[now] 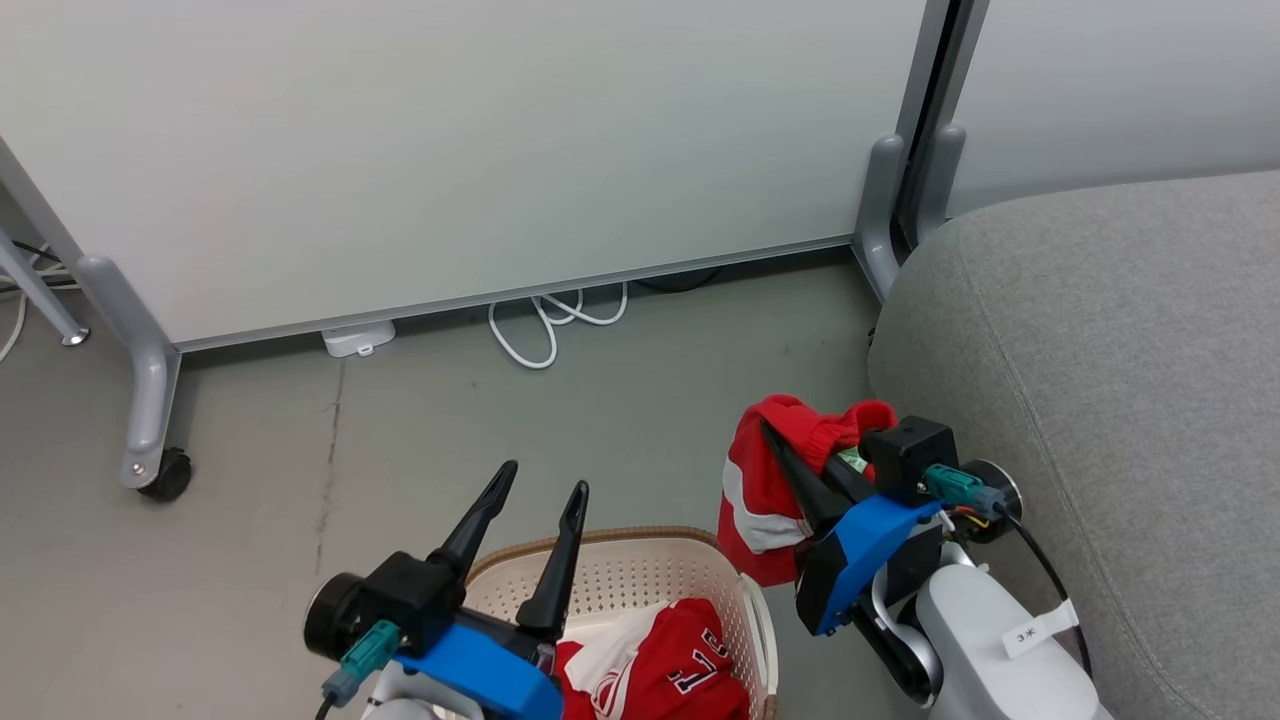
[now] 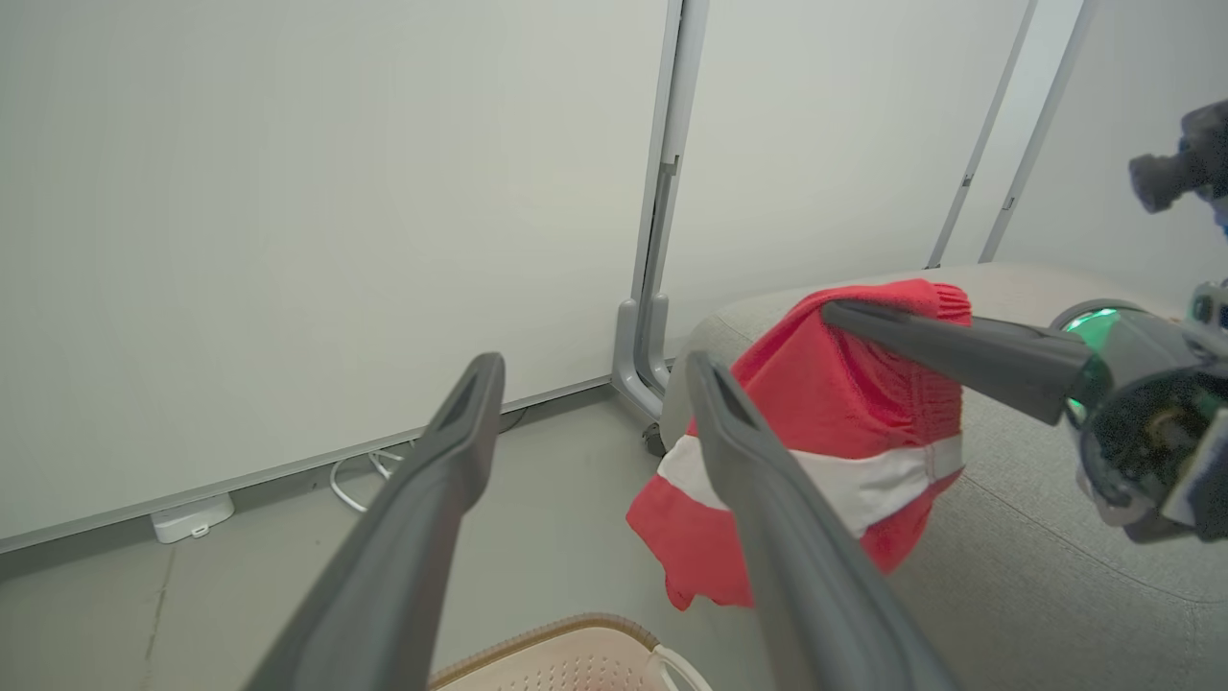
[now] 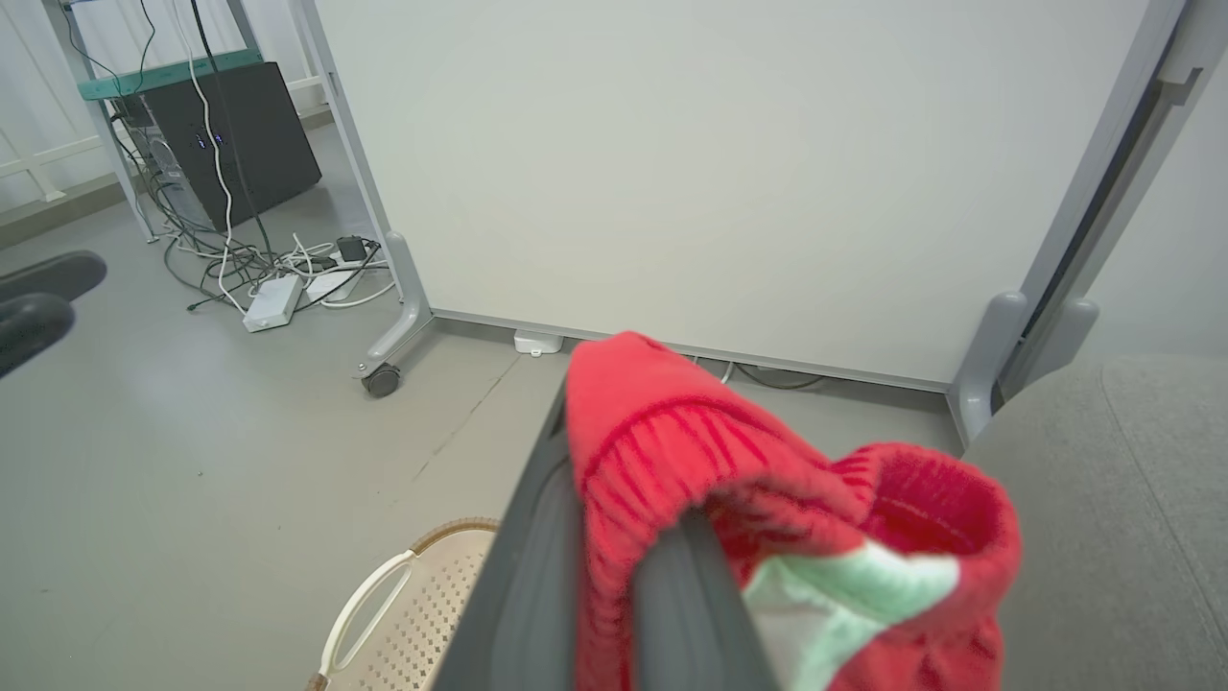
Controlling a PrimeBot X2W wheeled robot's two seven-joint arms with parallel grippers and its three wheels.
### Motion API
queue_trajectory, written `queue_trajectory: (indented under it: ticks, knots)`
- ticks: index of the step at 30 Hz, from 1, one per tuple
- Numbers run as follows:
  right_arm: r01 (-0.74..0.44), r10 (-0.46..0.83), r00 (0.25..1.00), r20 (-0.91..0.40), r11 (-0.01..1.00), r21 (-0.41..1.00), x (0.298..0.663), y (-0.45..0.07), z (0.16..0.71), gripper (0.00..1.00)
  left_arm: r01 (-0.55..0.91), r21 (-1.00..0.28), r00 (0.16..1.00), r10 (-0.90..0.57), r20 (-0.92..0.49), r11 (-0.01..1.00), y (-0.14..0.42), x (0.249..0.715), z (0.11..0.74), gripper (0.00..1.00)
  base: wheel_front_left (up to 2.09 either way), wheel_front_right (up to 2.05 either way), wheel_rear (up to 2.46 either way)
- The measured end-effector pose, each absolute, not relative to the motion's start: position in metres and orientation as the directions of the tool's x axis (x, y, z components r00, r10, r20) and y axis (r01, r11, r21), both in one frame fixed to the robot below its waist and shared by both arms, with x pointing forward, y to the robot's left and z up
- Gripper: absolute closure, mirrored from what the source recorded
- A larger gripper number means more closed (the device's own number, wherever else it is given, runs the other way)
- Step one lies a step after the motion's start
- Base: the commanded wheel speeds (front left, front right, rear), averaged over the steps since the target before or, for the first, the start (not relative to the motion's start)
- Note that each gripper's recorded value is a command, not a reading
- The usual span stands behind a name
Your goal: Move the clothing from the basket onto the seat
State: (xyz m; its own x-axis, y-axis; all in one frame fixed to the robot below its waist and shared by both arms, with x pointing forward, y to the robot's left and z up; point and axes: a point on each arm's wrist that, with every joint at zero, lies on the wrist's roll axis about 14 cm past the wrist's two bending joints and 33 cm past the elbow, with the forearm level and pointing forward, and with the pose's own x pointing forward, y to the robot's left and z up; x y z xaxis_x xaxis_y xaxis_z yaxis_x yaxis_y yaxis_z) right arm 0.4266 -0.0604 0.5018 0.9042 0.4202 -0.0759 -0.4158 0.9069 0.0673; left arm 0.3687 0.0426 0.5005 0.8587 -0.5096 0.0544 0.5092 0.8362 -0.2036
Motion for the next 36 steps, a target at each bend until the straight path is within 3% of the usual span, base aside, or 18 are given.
queue_trajectory:
  ticks: [23,36]
  knots:
    - [-0.377,0.383,0.920,-0.083,0.922,0.084,0.431,-0.073,0.498,1.00,0.469,-0.215,0.879,-0.476,0.023,0.857,0.053,0.370,0.486,0.00,0.00,0.00,0.00]
    - [-0.219,0.224,0.973,-0.058,0.972,0.081,0.418,-0.136,0.508,1.00,0.600,-0.217,0.791,-0.612,0.018,0.770,0.001,0.378,0.481,0.00,0.00,0.00,0.00]
